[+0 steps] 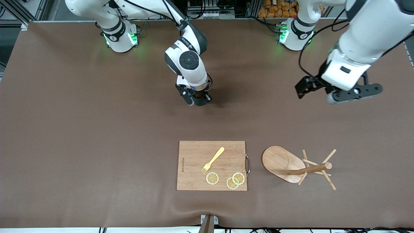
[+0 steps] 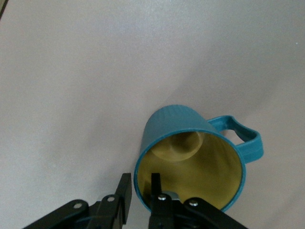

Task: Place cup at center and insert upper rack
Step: 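Lower the mug onto the table center and open the right gripper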

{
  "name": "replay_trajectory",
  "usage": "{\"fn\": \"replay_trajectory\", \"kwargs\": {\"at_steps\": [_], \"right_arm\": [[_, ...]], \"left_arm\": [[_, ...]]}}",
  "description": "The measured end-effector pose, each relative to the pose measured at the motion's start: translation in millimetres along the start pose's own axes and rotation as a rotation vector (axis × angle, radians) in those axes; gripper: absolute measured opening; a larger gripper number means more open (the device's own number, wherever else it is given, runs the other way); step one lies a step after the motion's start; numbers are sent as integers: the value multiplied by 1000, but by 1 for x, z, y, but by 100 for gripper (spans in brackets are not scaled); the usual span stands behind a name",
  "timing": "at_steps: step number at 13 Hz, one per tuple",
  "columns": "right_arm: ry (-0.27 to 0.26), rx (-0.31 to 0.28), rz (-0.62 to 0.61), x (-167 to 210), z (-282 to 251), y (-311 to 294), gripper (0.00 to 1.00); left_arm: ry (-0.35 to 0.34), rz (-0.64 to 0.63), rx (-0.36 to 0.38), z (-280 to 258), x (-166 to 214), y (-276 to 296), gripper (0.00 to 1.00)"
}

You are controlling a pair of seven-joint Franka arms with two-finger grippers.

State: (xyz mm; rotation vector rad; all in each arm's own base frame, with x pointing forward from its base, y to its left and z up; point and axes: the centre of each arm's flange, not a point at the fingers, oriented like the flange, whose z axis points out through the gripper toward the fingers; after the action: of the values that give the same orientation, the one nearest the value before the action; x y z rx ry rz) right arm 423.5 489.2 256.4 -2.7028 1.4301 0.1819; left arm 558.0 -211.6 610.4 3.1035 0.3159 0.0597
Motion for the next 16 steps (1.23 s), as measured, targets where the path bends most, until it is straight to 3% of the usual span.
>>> {"fn": "replay_trajectory", "kwargs": {"at_steps": [7, 9, 12, 16], "right_arm": [[5, -18, -13, 5, -12, -5, 98], [6, -60, -57, 29, -39, -8, 100], [-11, -94, -116, 95, -100, -7, 100], [-36, -65, -272, 200, -189, 12, 100]], "left_arm": [[0, -65, 5, 6, -34, 54, 100], [-6, -58, 8, 10, -49, 74, 100], [2, -83, 47, 25, -76, 111, 100], [47, -159, 117, 61, -141, 187, 100]]}}
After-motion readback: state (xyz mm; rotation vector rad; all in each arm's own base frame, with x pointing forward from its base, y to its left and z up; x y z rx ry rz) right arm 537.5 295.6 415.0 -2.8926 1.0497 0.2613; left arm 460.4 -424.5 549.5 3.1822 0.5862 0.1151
